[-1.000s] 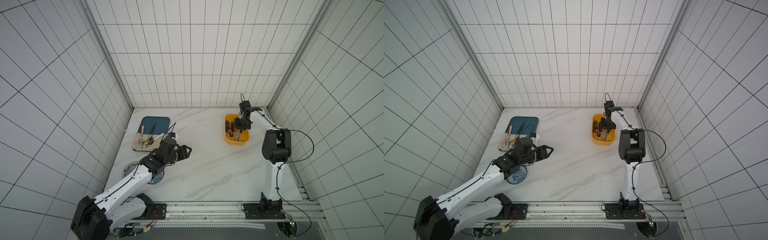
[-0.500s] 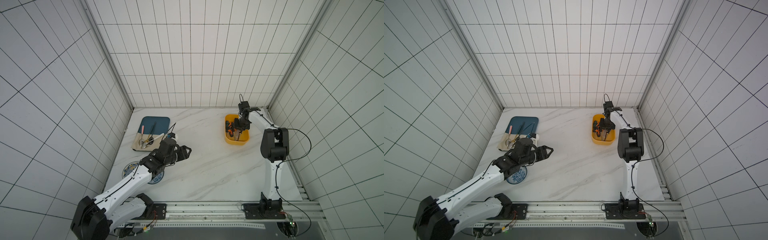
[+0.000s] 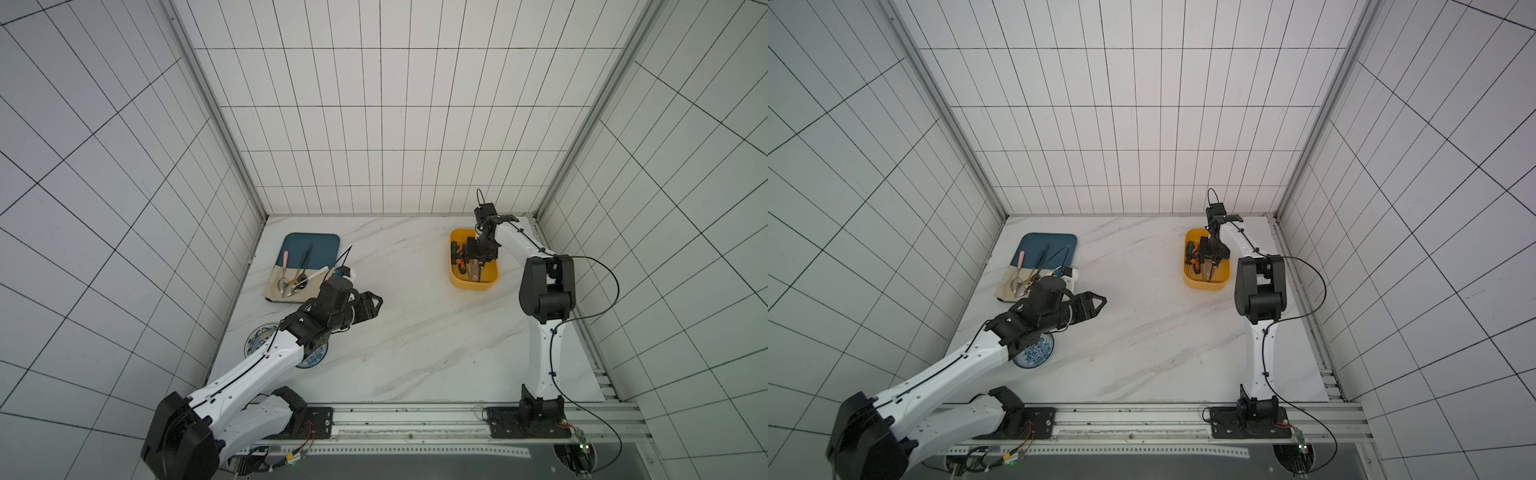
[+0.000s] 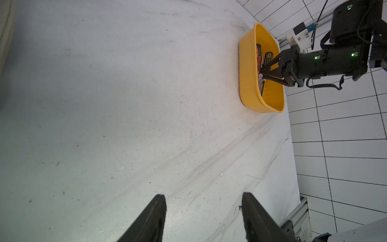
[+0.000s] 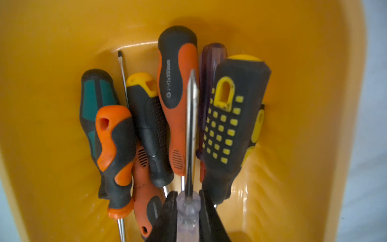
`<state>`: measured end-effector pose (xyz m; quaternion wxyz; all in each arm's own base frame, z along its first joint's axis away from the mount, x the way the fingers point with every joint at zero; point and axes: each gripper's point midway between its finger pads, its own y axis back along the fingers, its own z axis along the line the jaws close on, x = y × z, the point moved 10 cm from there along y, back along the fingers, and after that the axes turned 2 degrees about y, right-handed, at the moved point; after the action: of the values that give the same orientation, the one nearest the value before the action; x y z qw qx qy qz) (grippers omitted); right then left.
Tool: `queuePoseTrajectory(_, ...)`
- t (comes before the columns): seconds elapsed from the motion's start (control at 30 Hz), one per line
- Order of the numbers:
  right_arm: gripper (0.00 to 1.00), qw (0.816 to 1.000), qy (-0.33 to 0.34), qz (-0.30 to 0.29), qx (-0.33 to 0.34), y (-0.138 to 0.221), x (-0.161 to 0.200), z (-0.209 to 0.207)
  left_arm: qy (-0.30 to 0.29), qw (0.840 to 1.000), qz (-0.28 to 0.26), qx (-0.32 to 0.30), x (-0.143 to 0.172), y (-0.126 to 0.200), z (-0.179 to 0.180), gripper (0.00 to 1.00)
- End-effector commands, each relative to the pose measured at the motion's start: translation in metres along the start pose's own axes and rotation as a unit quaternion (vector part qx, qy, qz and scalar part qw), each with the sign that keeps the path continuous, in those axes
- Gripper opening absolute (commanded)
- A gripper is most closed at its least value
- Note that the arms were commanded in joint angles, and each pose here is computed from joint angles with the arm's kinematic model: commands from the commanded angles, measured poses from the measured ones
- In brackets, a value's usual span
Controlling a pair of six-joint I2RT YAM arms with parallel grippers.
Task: Put the screwdriver on the desktop into the storage box
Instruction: Place the screwdriver in the storage box, then reset both arms
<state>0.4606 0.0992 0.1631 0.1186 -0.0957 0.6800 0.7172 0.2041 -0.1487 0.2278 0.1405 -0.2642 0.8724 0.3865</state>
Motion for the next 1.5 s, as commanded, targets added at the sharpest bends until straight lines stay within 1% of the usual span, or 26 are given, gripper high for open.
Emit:
queuePoseTrajectory(0.0,0.16,1.000,0.004,-0.005,0.002,0.002,-0.008,-0.001,0.005,1.000,0.000,-0.004,0.002,0.001,0.004,0.61)
queuePoseTrajectory(0.23,0.22,1.000,0.010,-0.003,0.004,-0.003,-0.008,0.004,0.006,1.000,0.002,-0.005,0.002,-0.001,0.004,0.61)
queuePoseTrajectory(0.27,0.24,1.000,0.011,-0.004,0.004,-0.002,-0.008,0.005,0.006,1.000,0.002,-0.005,0.002,-0.001,0.004,0.61)
queuePoseTrajectory(0.33,0.32,1.000,0.012,-0.004,0.006,-0.002,-0.007,0.007,0.007,1.000,0.003,-0.005,0.002,-0.001,0.005,0.61)
queuePoseTrajectory(0.43,0.39,1.000,0.013,-0.008,0.008,0.004,-0.007,0.010,0.007,1.000,0.003,-0.005,0.002,-0.001,0.005,0.61)
queuePoseTrajectory(0.67,0.40,1.000,0.014,-0.026,0.001,0.027,-0.004,0.014,0.008,1.000,0.001,-0.004,0.002,0.000,0.004,0.61)
queuePoseTrajectory(0.77,0.40,0.999,0.011,-0.043,-0.005,0.043,0.000,0.014,0.008,1.000,-0.001,-0.009,0.001,-0.001,0.005,0.62)
queuePoseTrajectory(1.0,0.46,0.996,-0.001,-0.078,-0.034,0.077,0.018,0.012,0.007,1.000,-0.013,-0.018,-0.005,0.000,0.001,0.62)
queuePoseTrajectory(1.13,0.50,0.995,-0.001,-0.092,-0.043,0.091,0.031,0.011,0.005,0.999,-0.029,-0.033,-0.012,0.002,-0.003,0.66)
queuePoseTrajectory(1.17,0.82,0.994,0.000,-0.095,-0.046,0.094,0.034,0.011,0.003,0.999,-0.034,-0.036,-0.014,0.004,-0.005,0.68)
queuePoseTrajectory(1.2,0.99,0.994,0.000,-0.095,-0.046,0.097,0.038,0.010,0.001,0.998,-0.043,-0.044,-0.017,0.004,-0.005,0.71)
queuePoseTrajectory(1.27,0.99,0.994,-0.001,-0.099,-0.039,0.102,0.045,0.007,-0.004,0.997,-0.064,-0.053,-0.023,0.007,-0.007,0.93)
queuePoseTrajectory(1.3,0.99,0.993,-0.003,-0.113,-0.040,0.107,0.046,0.006,-0.008,0.996,-0.070,-0.057,-0.026,0.008,-0.008,0.98)
queuePoseTrajectory(1.4,0.99,0.990,-0.007,-0.135,-0.033,0.117,0.055,0.000,-0.020,0.993,-0.092,-0.071,-0.040,0.014,-0.012,0.98)
queuePoseTrajectory(1.47,0.99,0.988,-0.014,-0.150,-0.020,0.125,0.060,-0.006,-0.032,0.988,-0.110,-0.099,-0.053,0.019,-0.013,0.98)
